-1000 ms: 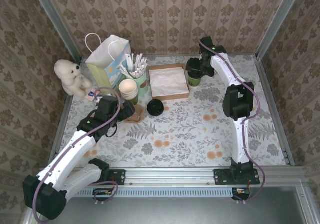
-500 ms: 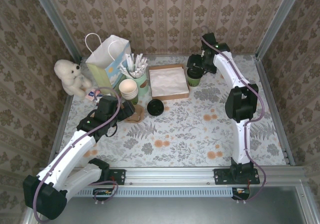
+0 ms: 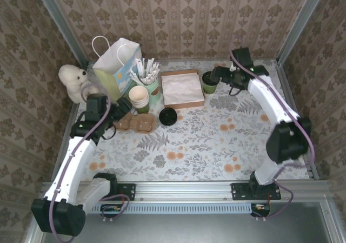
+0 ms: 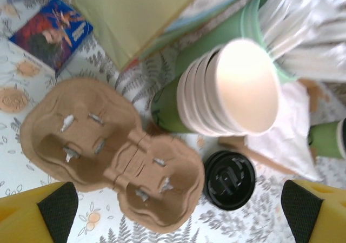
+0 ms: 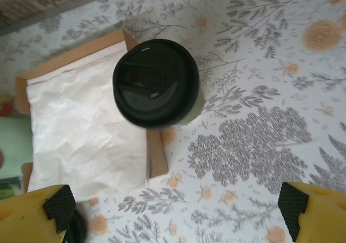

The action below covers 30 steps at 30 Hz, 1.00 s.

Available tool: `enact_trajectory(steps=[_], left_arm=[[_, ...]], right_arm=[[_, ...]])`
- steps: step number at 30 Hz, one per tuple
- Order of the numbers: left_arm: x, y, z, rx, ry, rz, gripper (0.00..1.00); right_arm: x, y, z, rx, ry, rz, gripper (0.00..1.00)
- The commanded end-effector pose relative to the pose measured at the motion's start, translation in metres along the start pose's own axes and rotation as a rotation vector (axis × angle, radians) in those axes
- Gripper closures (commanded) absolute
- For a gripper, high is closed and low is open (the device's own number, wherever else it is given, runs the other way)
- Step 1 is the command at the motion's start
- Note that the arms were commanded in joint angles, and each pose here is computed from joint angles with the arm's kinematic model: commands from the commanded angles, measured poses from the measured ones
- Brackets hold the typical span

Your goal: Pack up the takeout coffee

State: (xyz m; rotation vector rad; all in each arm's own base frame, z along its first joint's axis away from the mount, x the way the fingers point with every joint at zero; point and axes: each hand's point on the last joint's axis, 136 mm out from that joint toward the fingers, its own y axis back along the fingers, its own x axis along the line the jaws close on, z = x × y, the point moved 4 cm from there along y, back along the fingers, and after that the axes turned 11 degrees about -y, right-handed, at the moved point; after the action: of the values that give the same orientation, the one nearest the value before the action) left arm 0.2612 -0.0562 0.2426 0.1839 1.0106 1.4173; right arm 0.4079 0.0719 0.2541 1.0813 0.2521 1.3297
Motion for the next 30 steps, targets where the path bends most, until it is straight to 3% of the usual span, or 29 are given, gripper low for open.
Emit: enact_trajectory(steps=[1, 10, 15, 20, 26, 30], left_arm=[[-0.008, 0.010, 0.011, 0.033, 0.009, -0.036, 0.00], [-0.013, 0.010, 0.045, 0.063, -0.041, 0.065, 0.00], [-0.029, 0.022, 0.081, -0.009, -0.022, 0.042, 0.00], [-0.028, 0.029, 0.113, -0.119, 0.083, 0.035, 0.00], [-0.011, 0.023, 0.137, -0.191, 0.202, 0.209, 0.01], [-0.011, 0.009, 0.148, -0.188, 0.238, 0.235, 0.02]], right_arm=[[-0.005, 0.027, -0.009, -0.128, -0.039, 0.110, 0.00], [-0.031, 0.080, -0.074, -0.177, -0.019, 0.289, 0.00], [-0.036, 0.100, -0.077, -0.267, 0.006, 0.332, 0.00], [-0.034, 0.102, -0.075, -0.281, 0.021, 0.333, 0.00], [-0.033, 0.100, -0.073, -0.273, -0.003, 0.326, 0.00], [-0.029, 0.102, -0.074, -0.263, 0.000, 0.357, 0.00]])
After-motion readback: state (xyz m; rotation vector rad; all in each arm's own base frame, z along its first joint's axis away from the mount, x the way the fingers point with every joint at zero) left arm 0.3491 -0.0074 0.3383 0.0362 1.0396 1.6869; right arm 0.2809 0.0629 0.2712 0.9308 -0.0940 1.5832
